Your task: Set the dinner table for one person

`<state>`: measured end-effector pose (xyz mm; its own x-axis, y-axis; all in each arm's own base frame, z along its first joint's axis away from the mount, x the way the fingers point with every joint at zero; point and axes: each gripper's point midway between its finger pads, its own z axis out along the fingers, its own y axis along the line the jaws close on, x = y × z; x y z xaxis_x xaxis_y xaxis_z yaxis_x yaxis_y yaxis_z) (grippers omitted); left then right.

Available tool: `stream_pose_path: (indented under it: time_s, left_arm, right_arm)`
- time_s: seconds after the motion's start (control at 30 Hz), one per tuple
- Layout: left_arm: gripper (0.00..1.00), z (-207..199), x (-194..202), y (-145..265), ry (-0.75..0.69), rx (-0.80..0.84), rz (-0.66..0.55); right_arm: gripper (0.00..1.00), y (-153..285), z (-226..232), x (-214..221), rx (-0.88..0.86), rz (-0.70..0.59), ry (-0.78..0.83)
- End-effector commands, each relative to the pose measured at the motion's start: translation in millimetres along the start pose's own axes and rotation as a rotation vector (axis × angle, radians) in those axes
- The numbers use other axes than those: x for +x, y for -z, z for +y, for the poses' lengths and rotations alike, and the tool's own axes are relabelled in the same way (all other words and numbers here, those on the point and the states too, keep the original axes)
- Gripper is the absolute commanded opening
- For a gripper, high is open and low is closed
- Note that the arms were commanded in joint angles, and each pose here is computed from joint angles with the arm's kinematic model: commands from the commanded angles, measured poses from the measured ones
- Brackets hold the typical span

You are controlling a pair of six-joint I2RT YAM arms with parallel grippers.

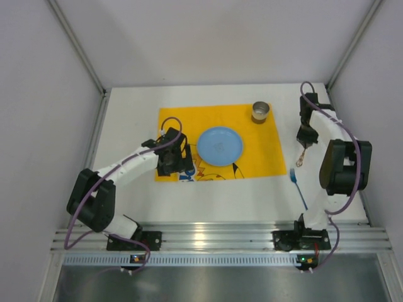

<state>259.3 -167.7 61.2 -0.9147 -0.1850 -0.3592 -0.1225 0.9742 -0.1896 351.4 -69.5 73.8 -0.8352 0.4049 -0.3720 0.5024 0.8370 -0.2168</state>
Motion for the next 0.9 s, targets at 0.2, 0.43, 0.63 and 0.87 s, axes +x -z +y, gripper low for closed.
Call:
stream_pose_path:
  time_s: [0.2, 0.43, 0.63, 0.87]
  left_arm:
    - [0.98, -20, -30, 36, 0.004, 0.064, -0.09]
    - [0.99, -12, -24, 52, 0.038, 0.071, -0.112]
    - [0.98, -6, -17, 65, 0.067, 0.073, -0.117]
    - [0.99, 11, -9, 81, 0.081, 0.042, -0.136]
  right_arm:
    - [0.0, 131, 30, -13, -0.157, -0.24, 0.06]
    - [0.0, 162, 104, 64, -0.495, -0.176, 0.195]
    - [0.0, 133, 150, 97, -0.588, -0.114, 0.325]
    - [0.0, 104, 176, 70, -0.495, -0.134, 0.418]
